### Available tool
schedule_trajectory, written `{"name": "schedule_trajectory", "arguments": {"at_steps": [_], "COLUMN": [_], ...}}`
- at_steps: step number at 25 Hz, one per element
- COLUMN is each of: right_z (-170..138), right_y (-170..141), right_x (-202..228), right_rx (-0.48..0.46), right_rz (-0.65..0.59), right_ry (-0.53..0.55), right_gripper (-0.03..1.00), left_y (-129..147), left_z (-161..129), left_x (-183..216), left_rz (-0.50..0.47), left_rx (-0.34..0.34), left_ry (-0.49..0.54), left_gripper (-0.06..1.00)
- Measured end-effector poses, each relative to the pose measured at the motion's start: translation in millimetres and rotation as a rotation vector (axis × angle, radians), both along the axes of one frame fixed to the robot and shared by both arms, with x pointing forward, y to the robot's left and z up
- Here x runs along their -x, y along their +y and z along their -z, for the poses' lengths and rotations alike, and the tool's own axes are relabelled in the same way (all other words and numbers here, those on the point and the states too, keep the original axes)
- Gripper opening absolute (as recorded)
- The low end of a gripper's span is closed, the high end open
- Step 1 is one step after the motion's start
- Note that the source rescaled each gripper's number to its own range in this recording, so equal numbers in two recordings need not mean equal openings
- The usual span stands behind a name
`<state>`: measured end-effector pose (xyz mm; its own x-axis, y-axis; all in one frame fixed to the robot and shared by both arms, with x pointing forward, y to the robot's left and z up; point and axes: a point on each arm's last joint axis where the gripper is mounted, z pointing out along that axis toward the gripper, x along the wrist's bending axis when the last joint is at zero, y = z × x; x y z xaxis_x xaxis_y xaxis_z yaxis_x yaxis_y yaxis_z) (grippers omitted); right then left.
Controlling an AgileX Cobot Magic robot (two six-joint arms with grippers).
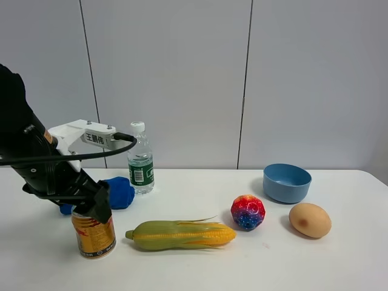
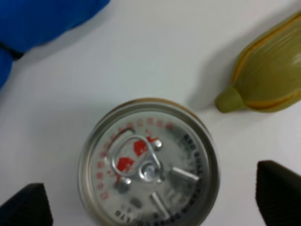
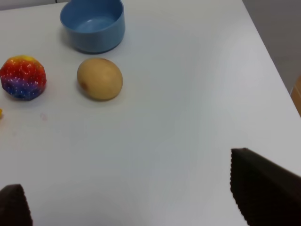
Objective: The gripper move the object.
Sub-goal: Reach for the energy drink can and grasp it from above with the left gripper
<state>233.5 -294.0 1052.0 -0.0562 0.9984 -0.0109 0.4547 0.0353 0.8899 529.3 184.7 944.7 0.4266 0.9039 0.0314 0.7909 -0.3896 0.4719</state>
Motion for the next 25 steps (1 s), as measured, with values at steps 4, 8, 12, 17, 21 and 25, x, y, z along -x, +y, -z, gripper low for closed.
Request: {"name": "schedule_trajectory", "arguments": {"at_steps": [4, 8, 12, 17, 21, 25], "right_z": [0, 0, 0, 0, 0, 0], "right_y": [0, 0, 0, 0, 0, 0], "right_x": [0, 0, 0, 0, 0, 0], "right_rx": [0.000, 0.000, 0.000, 0.000, 0.000, 0.000], "right_rz": [0.000, 0.000, 0.000, 0.000, 0.000, 0.000], "right_ry": [0.000, 0.000, 0.000, 0.000, 0.000, 0.000], "right_gripper": [1.00, 1.00, 1.00, 1.00, 1.00, 1.00], "left_y": [-4, -4, -4, -6, -6, -7], "left_z": [8, 21, 28, 34, 37, 37], "left_x": [-4, -6, -8, -12, -14, -14], "left_rz": [0.007, 0.027, 0.039, 0.046, 0.062, 0.064], "left_rx": [0.003, -0.026, -0.038, -0.034, -0.041, -0.040], "left_ry": [-0.008, 0.014, 0.015, -0.006, -0.022, -0.028], "left_gripper": [1.00, 1.00, 1.00, 1.00, 1.00, 1.00]}}
